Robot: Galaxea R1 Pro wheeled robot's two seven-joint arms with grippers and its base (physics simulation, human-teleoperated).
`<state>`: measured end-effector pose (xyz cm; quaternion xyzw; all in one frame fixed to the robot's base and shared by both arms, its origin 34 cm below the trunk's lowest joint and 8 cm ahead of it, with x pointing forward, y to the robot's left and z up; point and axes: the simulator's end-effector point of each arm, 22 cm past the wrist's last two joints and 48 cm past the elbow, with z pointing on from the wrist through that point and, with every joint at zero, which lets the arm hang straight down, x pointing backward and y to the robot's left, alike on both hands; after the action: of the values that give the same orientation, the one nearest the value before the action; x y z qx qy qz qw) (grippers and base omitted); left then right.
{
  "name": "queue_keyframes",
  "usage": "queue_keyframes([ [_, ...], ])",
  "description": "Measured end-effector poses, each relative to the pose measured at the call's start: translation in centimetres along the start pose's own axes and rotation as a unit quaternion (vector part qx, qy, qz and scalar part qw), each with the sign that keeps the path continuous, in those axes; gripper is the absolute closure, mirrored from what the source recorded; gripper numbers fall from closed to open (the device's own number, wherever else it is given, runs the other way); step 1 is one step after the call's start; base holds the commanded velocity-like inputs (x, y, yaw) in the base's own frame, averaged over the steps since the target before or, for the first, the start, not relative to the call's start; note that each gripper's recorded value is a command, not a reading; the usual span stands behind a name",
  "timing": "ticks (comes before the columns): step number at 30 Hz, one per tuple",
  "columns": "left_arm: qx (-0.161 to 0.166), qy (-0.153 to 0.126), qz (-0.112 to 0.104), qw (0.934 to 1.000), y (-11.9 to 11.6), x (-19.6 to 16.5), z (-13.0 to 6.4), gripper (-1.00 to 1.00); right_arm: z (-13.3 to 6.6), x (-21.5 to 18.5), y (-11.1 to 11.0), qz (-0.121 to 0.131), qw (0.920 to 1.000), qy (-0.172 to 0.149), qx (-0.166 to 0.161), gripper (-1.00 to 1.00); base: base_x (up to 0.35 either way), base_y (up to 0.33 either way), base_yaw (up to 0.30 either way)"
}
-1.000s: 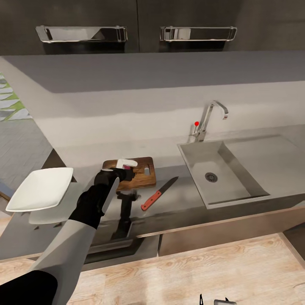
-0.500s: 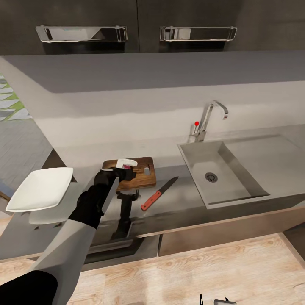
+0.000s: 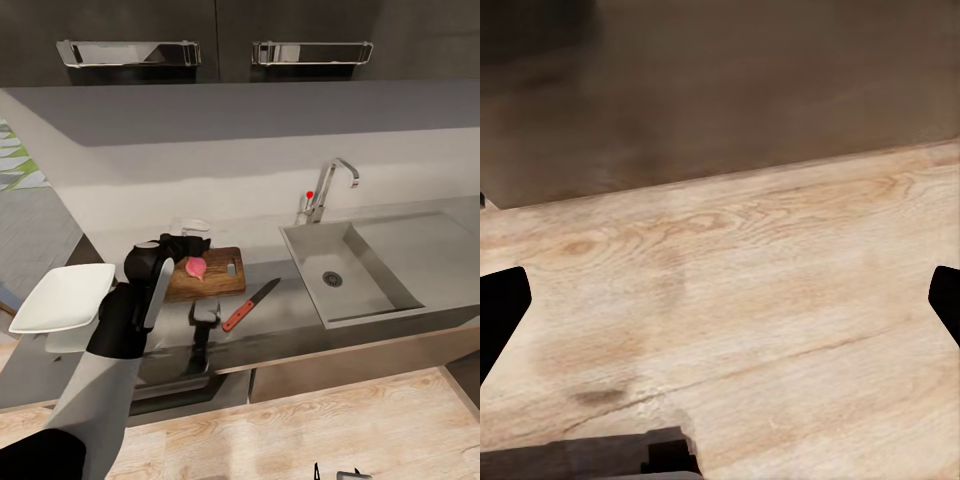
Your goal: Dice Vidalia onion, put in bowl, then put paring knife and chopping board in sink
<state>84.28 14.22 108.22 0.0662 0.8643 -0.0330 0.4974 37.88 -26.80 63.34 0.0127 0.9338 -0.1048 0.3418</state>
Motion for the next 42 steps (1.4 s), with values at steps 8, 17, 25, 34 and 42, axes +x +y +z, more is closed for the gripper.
queue_keyframes([
  [8, -0.002, 0.001, 0.004, 1.0, 0.3, -0.4, -0.6, -1.0, 0.0, 0.0, 0.0, 0.0, 1.0, 0.0, 0.0, -1.0, -0.12, 0.0, 0.0],
  [17, -0.006, 0.006, 0.008, 0.9999, 0.7, 0.0, -0.5, -1.0, 0.0, 0.0, 0.0, 0.0, 1.0, 0.0, 0.0, -1.0, -0.318, 0.0, 0.0],
  [25, -0.006, 0.014, 0.008, 0.9999, 0.8, 0.5, -0.2, -1.0, 0.0, 0.0, 0.0, 0.0, 1.0, 0.0, 0.0, -1.0, -0.335, 0.0, 0.0],
  [34, -0.007, 0.042, 0.01, 0.999, 0.8, 2.7, 1.0, -1.0, 0.0, 0.0, 0.0, 0.0, 1.0, 0.0, 0.0, -1.0, -0.336, 0.0, 0.0],
  [42, -0.008, 0.075, 0.012, 0.9971, 0.9, 5.4, 2.2, -1.0, 0.0, 0.0, 0.0, 0.0, 1.0, 0.0, 0.0, -1.0, -0.336, 0.0, 0.0],
])
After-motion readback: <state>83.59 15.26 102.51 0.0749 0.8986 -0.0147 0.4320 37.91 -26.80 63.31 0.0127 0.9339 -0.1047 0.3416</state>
